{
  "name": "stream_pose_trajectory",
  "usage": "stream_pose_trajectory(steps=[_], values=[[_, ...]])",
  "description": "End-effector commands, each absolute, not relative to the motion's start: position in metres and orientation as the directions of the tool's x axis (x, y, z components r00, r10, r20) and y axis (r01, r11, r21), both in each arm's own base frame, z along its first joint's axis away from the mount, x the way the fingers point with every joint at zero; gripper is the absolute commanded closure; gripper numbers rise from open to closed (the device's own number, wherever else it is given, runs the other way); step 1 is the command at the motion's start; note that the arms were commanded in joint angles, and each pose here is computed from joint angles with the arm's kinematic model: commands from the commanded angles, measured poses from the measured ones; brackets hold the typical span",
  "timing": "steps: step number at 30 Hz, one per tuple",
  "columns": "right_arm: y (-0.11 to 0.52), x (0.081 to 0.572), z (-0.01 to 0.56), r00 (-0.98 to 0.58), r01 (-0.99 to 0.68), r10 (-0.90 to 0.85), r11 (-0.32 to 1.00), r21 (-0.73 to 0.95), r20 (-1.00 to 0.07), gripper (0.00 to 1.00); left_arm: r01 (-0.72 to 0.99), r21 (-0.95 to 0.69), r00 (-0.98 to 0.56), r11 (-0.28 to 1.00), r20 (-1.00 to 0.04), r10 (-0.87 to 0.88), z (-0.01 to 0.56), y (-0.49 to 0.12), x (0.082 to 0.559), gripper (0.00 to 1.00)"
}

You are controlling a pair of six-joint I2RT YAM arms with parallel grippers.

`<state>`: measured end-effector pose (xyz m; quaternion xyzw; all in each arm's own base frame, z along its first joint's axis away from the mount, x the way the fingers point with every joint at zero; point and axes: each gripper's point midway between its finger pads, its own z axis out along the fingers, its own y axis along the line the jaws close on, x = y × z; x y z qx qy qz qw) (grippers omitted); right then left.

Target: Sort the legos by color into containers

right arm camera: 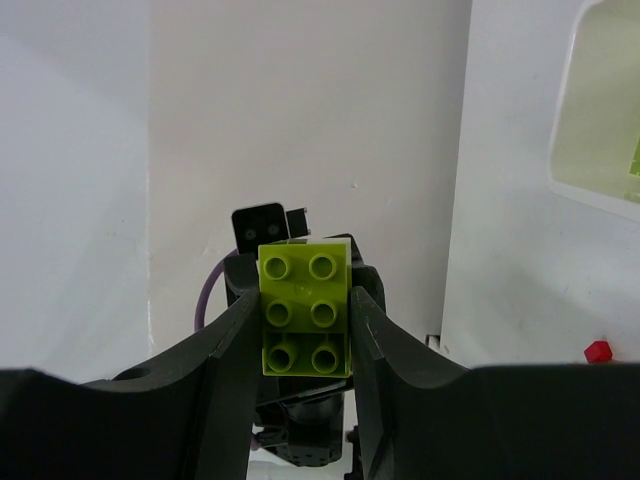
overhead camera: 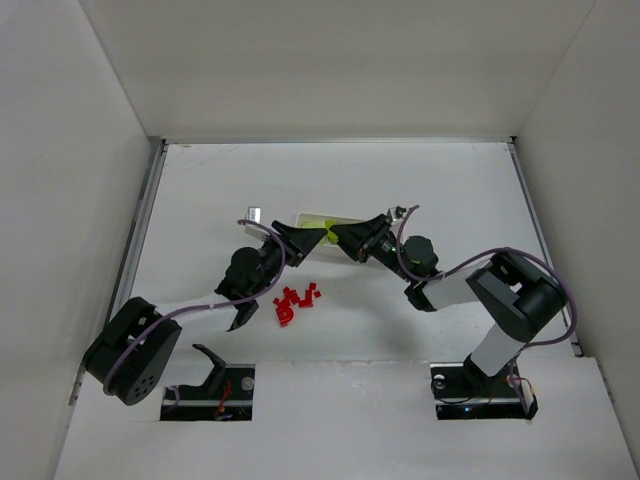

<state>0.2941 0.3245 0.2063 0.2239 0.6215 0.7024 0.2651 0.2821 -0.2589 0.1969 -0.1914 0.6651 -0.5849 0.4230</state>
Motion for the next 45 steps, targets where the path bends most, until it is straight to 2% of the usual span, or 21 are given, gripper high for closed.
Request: stream_pose_trajectory(steps=[1,6,15,21,25,29,33,37,39,45], values=[[0.327,0.279,0.249,-0.777,-0.25,0.625,-0.195,0.948,-0.076,0.72,0.362,-0.917,-0.526,0.169,-0.35,-0.775,0.242,-0.256,0.28,0.74],[0.318,0.28,0.241,-0.766,-0.246,0.637,-0.171,0.954,-0.083,0.72,0.353,-0.917,-0.51,0.187,-0.356,-0.783,0.236,-0.247,0.281,0.79],[0.301,0.292,0.203,-0.724,-0.227,0.67,-0.004,0.974,-0.166,0.72,0.316,-0.915,-0.486,0.252,-0.384,-0.785,0.216,-0.219,0.282,0.8],[0.284,0.325,0.151,-0.659,-0.157,0.673,0.315,0.936,-0.337,0.72,0.32,-0.894,-0.487,0.313,-0.439,-0.755,0.207,-0.22,0.276,0.79],[0.269,0.346,0.136,-0.585,-0.133,0.625,0.554,0.821,-0.517,0.71,0.338,-0.879,-0.488,0.336,-0.469,-0.736,0.207,-0.223,0.272,0.78],[0.271,0.355,0.138,-0.526,-0.135,0.542,0.708,0.694,-0.655,0.69,0.341,-0.874,-0.492,0.347,-0.48,-0.726,0.206,-0.225,0.273,0.78],[0.275,0.369,0.141,-0.501,-0.135,0.501,0.76,0.636,-0.705,0.63,0.344,-0.876,-0.502,0.337,-0.475,-0.723,0.206,-0.23,0.271,0.77],[0.281,0.373,0.142,-0.509,-0.137,0.501,0.756,0.64,-0.7,0.46,0.346,-0.878,-0.517,0.331,-0.473,-0.714,0.207,-0.235,0.271,0.77],[0.281,0.374,0.145,-0.503,-0.141,0.504,0.754,0.642,-0.702,0.41,0.348,-0.877,-0.515,0.33,-0.473,-0.715,0.208,-0.234,0.271,0.77],[0.273,0.362,0.171,-0.472,-0.169,0.541,0.72,0.674,-0.696,0.39,0.349,-0.885,-0.53,0.31,-0.458,-0.713,0.213,-0.239,0.273,0.77]])
